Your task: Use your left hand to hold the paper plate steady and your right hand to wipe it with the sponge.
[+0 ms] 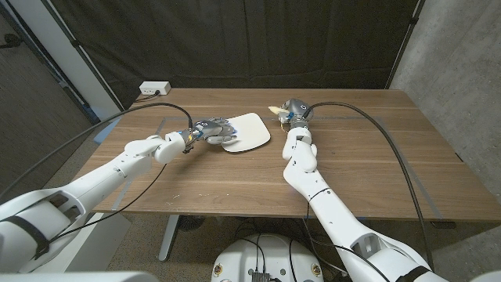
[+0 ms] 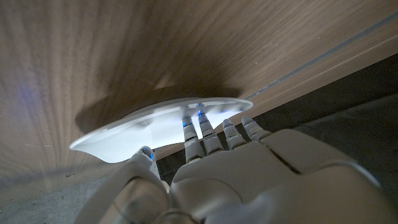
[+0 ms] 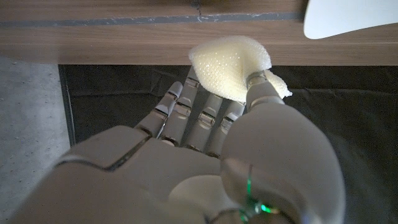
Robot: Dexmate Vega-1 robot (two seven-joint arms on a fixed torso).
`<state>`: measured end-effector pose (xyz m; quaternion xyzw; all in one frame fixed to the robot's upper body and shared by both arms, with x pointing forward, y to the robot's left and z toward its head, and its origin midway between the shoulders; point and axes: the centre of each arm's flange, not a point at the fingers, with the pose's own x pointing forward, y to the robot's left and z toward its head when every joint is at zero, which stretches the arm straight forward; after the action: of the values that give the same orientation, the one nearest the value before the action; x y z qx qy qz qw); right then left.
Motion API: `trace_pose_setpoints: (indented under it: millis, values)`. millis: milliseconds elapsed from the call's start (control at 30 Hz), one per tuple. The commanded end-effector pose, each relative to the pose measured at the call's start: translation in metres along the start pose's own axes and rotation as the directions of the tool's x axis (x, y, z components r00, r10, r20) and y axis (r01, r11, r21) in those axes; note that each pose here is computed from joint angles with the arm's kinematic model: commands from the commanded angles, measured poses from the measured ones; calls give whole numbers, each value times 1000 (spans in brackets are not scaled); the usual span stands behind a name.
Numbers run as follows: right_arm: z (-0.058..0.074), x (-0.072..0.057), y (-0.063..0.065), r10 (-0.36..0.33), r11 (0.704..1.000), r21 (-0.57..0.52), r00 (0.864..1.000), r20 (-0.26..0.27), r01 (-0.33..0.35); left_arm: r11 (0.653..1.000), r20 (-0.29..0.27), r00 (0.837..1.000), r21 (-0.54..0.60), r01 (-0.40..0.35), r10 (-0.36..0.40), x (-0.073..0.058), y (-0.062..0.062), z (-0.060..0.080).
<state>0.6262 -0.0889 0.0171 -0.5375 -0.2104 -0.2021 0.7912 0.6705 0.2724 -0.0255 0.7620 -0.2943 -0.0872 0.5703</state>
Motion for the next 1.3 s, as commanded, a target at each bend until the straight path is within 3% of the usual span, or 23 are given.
trace_pose_setpoints:
  millis: [33,767,1300]
  values:
    - [20,12,5,25,1000,5,993,116,-25,1000,-2,1000,1,3,-3,1,0,1]
    - [49,42,19,91,995,-63,956,280,-76,1000,-15,1000,-1,1,-1,-6,-2,2]
    - [67,58,39,188,979,-146,908,375,-142,1000,-27,1000,-4,-1,1,-12,-4,-2]
